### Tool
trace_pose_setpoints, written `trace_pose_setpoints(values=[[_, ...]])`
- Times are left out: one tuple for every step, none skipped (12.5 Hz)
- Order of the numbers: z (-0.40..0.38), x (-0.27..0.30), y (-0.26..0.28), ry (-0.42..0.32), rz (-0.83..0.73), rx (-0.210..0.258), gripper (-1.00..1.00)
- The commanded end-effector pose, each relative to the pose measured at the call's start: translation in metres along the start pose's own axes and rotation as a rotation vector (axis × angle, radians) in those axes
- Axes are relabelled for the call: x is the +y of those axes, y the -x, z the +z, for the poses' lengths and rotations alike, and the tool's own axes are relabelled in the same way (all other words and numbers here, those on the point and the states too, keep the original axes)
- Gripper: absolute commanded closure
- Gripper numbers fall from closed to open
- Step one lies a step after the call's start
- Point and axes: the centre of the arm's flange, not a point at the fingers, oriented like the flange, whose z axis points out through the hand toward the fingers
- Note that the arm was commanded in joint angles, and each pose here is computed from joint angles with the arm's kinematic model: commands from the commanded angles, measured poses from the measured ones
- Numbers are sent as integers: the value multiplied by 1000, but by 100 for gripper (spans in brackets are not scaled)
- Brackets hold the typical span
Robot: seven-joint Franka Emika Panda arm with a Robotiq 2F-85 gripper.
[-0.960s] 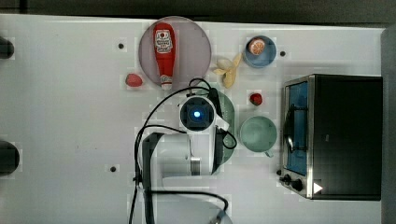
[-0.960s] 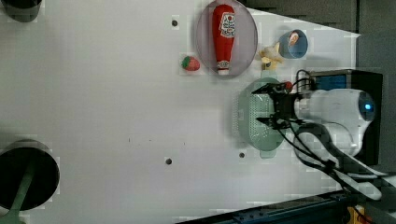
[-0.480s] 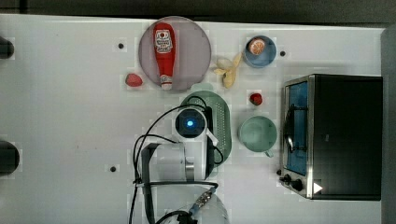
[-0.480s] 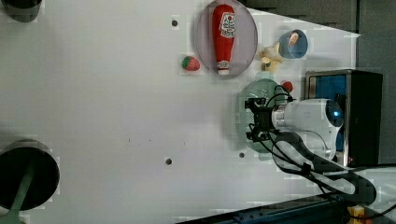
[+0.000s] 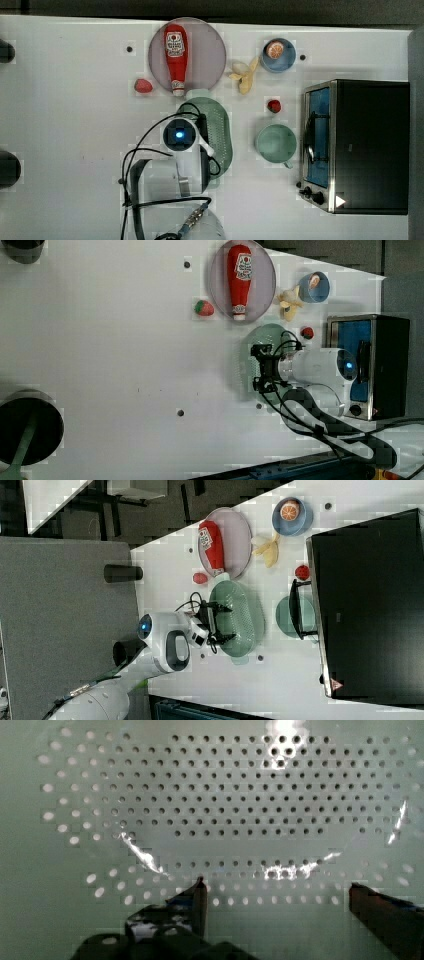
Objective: Drag strainer right to left.
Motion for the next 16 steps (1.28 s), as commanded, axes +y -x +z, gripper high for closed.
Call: trace_pose_setpoints(values=[[-25, -10, 38, -48, 102, -28, -100], [-24, -8, 48, -46, 121, -32, -100], [-24, -7, 59, -45, 120, -35, -100], [-24, -6, 68, -43, 118, -38, -100], [-23, -4, 76, -40, 118, -41, -100], [-23, -4, 84, -40, 115, -42, -100], [-22, -4, 91, -41, 112, -44, -100], [-21, -6, 99, -41, 116, -46, -100], [-19, -9, 106, -41, 131, -51, -100], [-16, -14, 114, -41, 147, -56, -100], [-14, -20, 124, -46, 148, -63, -100], [-14, -26, 135, -51, 150, -70, -100], [-13, -30, 146, -50, 147, -74, -100], [-13, -34, 157, -54, 135, -80, -100], [-13, -37, 168, -56, 132, -85, -100], [-12, -40, 177, -51, 130, -87, -100]])
